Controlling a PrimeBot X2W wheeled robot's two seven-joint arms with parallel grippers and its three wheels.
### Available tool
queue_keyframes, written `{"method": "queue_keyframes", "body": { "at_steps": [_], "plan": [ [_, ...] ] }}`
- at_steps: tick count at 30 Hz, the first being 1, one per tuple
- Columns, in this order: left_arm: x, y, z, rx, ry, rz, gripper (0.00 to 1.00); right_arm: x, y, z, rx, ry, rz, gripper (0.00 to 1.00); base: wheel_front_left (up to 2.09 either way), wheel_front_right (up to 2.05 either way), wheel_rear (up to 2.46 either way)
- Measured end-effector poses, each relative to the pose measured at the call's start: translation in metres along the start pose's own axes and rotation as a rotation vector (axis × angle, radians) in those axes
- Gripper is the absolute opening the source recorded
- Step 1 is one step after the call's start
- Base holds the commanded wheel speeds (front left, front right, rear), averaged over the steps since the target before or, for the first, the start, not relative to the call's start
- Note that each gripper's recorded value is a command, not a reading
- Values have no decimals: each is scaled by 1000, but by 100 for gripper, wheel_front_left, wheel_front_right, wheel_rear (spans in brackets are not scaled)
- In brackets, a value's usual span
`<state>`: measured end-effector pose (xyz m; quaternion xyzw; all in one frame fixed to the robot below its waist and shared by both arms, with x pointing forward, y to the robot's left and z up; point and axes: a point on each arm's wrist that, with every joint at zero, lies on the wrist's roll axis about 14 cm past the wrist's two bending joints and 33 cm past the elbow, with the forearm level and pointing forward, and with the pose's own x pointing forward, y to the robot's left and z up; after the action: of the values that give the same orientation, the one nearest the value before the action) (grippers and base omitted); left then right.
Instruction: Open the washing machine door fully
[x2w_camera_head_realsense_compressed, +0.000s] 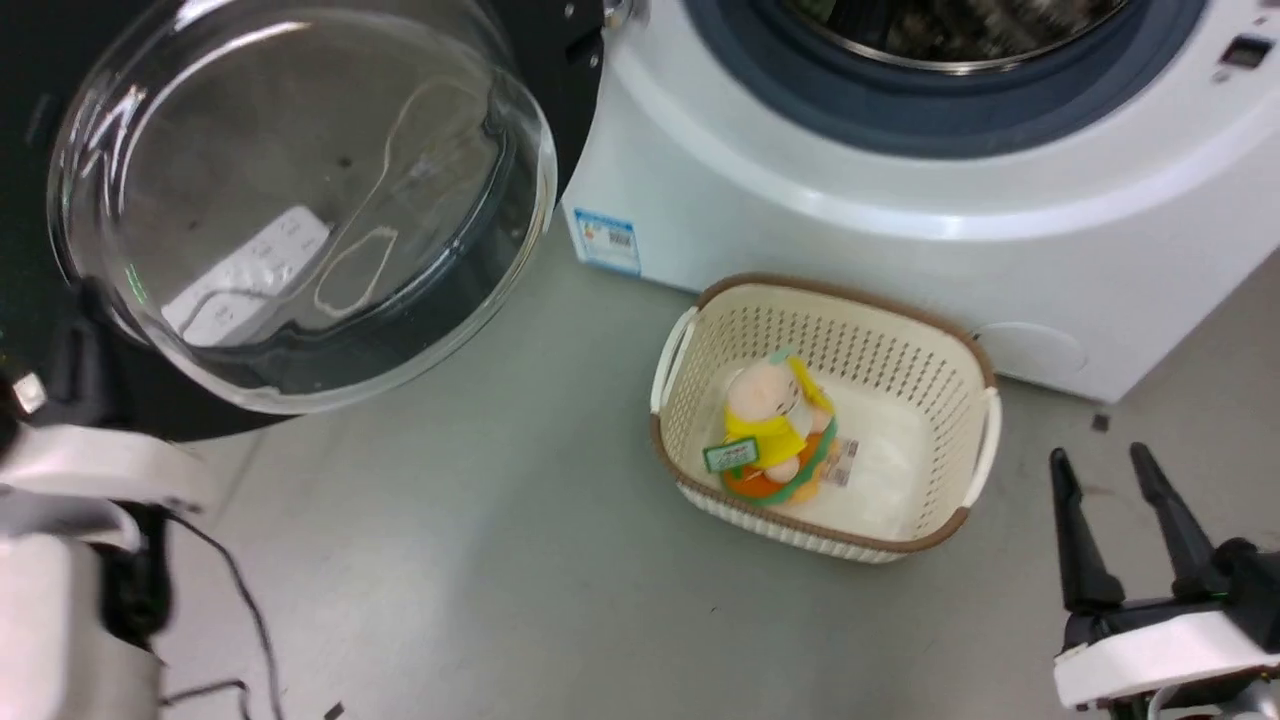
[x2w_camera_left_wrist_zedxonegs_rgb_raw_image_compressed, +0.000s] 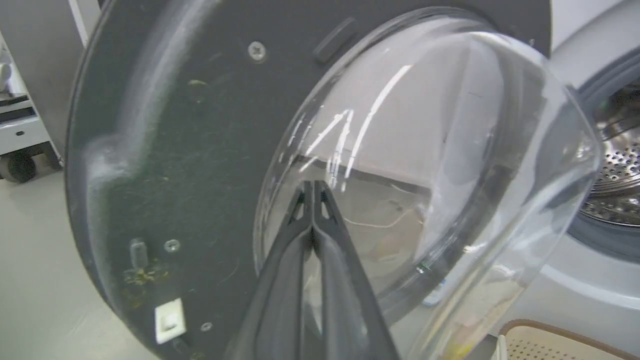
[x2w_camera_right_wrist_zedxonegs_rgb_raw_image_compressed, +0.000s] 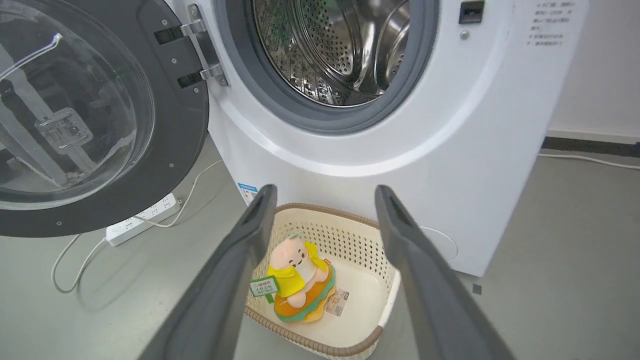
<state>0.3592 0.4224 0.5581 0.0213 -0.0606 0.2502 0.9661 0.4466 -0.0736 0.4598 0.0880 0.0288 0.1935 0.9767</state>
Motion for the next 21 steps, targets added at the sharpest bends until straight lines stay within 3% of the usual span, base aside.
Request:
{"method": "queue_keyframes", "body": {
  "at_steps": [10, 15, 21],
  "plan": [
    [-50, -118, 9, -137, -48, -293, 0, -34, -27, 64, -58, -181, -119, 100, 0, 0, 0],
    [-73, -155, 6, -196, -34, -371, 0, -60, -34, 82, -82, -230, -163, 100, 0, 0, 0],
    [-103, -191, -12, -184, 23, -470, 0, -93, -40, 86, -111, -241, -214, 100, 0, 0, 0]
  ]
}}
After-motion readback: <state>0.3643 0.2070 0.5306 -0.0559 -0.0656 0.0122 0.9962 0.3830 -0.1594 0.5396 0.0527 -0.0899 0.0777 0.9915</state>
